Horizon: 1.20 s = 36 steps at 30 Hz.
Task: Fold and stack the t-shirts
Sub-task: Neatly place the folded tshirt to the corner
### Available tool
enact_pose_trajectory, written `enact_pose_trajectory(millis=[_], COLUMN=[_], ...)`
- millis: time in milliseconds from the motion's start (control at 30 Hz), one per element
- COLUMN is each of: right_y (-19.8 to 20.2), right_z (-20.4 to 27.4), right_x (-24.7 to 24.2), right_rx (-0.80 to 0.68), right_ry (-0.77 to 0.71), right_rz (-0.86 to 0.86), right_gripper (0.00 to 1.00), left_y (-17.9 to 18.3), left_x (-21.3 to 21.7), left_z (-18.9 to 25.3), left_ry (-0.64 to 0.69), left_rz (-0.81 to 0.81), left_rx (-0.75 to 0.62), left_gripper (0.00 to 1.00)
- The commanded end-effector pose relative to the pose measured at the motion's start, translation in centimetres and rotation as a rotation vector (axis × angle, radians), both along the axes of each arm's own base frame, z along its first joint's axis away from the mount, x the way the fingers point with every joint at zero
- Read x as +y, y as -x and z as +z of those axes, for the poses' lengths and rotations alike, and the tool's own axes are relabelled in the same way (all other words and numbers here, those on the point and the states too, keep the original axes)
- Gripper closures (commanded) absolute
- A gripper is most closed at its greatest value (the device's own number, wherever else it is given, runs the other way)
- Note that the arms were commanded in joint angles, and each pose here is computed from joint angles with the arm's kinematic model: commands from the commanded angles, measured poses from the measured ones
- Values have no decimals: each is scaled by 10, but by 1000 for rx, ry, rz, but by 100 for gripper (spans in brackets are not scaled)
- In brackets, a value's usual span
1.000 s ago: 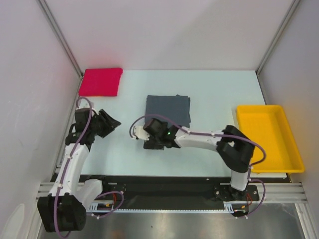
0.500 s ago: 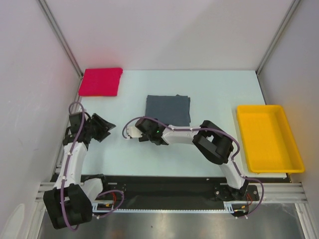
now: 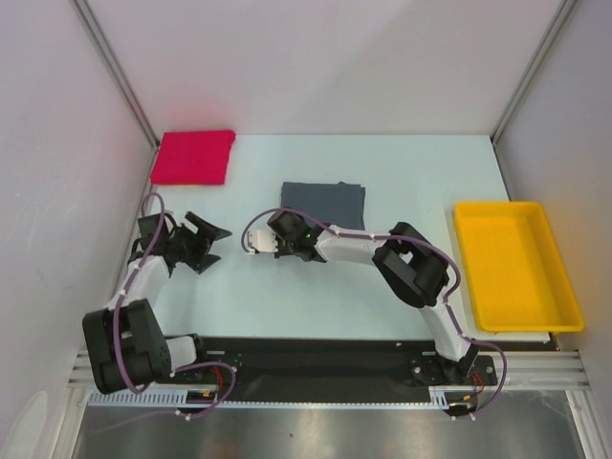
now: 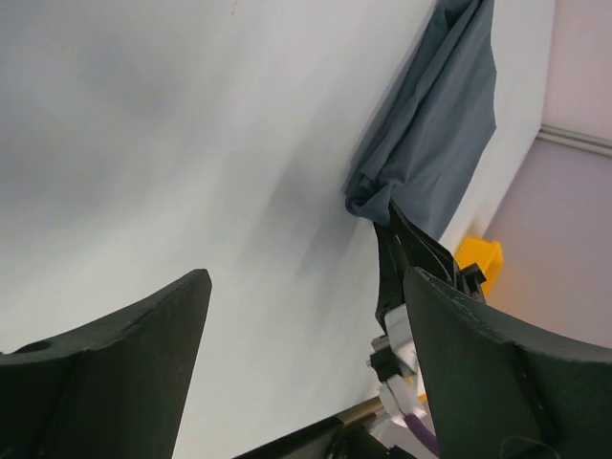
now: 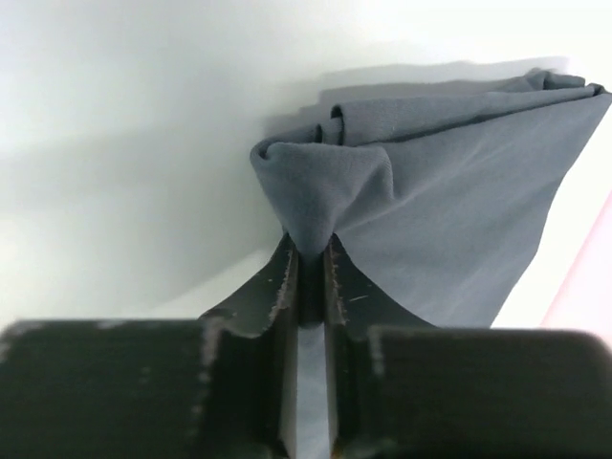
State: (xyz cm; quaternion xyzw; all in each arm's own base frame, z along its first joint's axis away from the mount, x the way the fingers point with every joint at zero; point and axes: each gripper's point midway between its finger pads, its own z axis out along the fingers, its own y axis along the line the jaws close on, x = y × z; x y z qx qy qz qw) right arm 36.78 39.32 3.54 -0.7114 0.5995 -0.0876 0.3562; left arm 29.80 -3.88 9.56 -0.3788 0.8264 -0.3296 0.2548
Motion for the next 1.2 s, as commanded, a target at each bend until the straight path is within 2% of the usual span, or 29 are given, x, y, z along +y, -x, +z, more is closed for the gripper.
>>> enact_pose_trajectory(millis=[0,133,233,467,633,800,1033,1167], right_y=[-3,-3,2,-5,-11,-13,-23,-28], right_z=[9,18,25,51,76,82,96,102], right_x=[13,11,6,-5,-10,-15,-19,-23], right_rx=[63,85,91,79,78,97,117,125], right_ry=[-69,-97,-107,-163,-231,-262,-340,-366], right_rz=[24,14,16,-5,-20,-28,-56,-66], right_gripper=[92,100,100,100,100,100,100,100], left_y=[-21,-43,-59,-89,-111,-125,-150,-159], left_x=[-12,-18,-33,-78,-98,-120,-156,-164], left_z=[2,-1,-4,-14,-16,-35,-39,-44], left_ry=[147,226,287,317,303,338,335,351], left_rz=[-20,-50,-84,-152,-172,-188,-240,-216], left_rx=[-52,-86,-90,-84,-78,-18,3,10], left_gripper=[11,0,0,0,0,0,0,0])
